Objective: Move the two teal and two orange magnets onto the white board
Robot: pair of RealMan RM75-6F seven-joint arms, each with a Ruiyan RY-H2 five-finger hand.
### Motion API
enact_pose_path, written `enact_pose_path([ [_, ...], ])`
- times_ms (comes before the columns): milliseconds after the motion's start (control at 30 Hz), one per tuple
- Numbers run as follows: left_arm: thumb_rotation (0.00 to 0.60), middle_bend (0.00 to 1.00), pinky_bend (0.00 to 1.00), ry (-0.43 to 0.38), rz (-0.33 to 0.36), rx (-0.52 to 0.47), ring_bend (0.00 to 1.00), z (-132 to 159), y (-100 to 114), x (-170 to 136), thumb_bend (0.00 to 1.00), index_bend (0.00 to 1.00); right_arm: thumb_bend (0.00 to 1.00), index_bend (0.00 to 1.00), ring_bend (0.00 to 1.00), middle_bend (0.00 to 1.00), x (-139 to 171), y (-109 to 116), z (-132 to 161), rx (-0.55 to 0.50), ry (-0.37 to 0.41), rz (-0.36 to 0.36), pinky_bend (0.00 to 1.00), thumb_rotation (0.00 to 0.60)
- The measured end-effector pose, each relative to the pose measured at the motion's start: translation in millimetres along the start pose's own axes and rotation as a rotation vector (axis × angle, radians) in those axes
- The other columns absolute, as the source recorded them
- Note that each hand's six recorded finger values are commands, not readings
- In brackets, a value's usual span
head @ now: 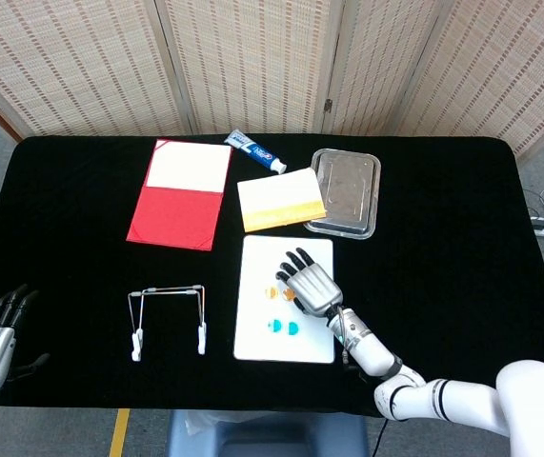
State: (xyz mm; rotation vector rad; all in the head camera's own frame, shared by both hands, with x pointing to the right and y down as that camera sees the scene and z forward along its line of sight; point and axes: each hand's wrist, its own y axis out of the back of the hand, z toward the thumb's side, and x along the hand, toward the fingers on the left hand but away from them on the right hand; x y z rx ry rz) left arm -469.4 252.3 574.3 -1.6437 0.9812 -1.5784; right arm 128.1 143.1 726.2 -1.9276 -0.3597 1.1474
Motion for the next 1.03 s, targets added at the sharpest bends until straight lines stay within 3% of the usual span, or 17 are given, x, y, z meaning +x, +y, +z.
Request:
enact_pose_path([
  [233, 0.6, 0.01, 0.0, -0.002, 0.008, -0.005, 0.05, 0, 2, 2, 0.21, 0.03, 0.46, 0.25, 0.05, 0.19, 29, 31, -35, -0.014, -0.079, -0.111, 0.0, 0.6],
  [500, 0.6, 0.01, 0.0, -0.003, 0.028, 0.013, 0.06, 7, 4, 6, 0.21, 0.03, 0.47, 0.09, 0.02, 0.08, 113, 62, -109, -0.014, -0.264, -0.228, 0.0, 0.6],
  [700, 0.6, 0.01, 0.0, 0.007, 0.071, 0.009, 0.06, 11, 12, 8, 0.22, 0.03, 0.46, 0.04, 0.0, 0.01, 188, 62, -143, -0.054, -0.373, -0.28, 0.0, 0.6],
  [1033, 0.6, 0.01, 0.0, 0.005, 0.098, 0.002, 0.06, 22, 17, 4, 0.22, 0.03, 0.47, 0.04, 0.0, 0.01, 272, 41, -151, -0.161, -0.431, -0.343, 0.0, 0.6],
])
